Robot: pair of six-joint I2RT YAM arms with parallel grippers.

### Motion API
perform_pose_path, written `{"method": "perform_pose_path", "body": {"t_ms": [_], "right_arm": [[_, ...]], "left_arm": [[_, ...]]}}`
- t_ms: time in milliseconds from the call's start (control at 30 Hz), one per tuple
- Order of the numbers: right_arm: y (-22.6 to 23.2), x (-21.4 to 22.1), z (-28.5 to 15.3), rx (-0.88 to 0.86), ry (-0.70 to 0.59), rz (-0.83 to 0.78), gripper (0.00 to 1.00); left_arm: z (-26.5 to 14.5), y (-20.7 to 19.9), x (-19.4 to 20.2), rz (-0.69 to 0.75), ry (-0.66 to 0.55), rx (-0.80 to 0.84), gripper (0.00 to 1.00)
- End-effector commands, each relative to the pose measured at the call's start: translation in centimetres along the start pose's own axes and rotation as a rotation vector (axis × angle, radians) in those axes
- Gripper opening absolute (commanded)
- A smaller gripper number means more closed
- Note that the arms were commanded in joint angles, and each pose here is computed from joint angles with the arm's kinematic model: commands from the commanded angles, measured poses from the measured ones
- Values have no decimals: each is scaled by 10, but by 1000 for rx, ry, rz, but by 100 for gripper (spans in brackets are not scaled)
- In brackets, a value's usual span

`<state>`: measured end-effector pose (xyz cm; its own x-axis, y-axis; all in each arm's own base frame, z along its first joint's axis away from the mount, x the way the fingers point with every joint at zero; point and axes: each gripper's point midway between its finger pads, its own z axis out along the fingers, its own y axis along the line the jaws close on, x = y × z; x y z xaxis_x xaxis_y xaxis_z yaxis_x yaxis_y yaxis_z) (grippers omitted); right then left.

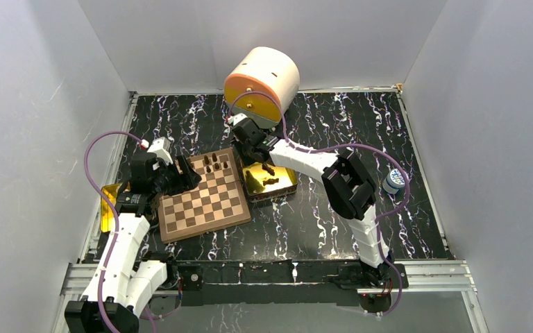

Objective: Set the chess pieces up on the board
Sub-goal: Pick up the chess piece from the storage box, then place the chess piece on the chessboard.

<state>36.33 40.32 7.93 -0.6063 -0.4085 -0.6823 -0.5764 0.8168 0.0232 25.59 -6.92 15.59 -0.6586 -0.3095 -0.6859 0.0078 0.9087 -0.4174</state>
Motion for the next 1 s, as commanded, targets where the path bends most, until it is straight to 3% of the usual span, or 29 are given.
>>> {"method": "perform_pose_path", "body": {"t_ms": [0, 567, 967], "right_arm": [[8, -50, -38, -26, -116, 18, 24], [24, -87, -49, -55, -187, 11, 24], [44, -100, -19, -76, -209, -22, 25]], "left_arm": [[-4, 2, -4, 10, -33, -10, 64], [-6, 3, -6, 12, -45, -18, 64], [-7, 3, -7, 13, -51, -22, 64]]}}
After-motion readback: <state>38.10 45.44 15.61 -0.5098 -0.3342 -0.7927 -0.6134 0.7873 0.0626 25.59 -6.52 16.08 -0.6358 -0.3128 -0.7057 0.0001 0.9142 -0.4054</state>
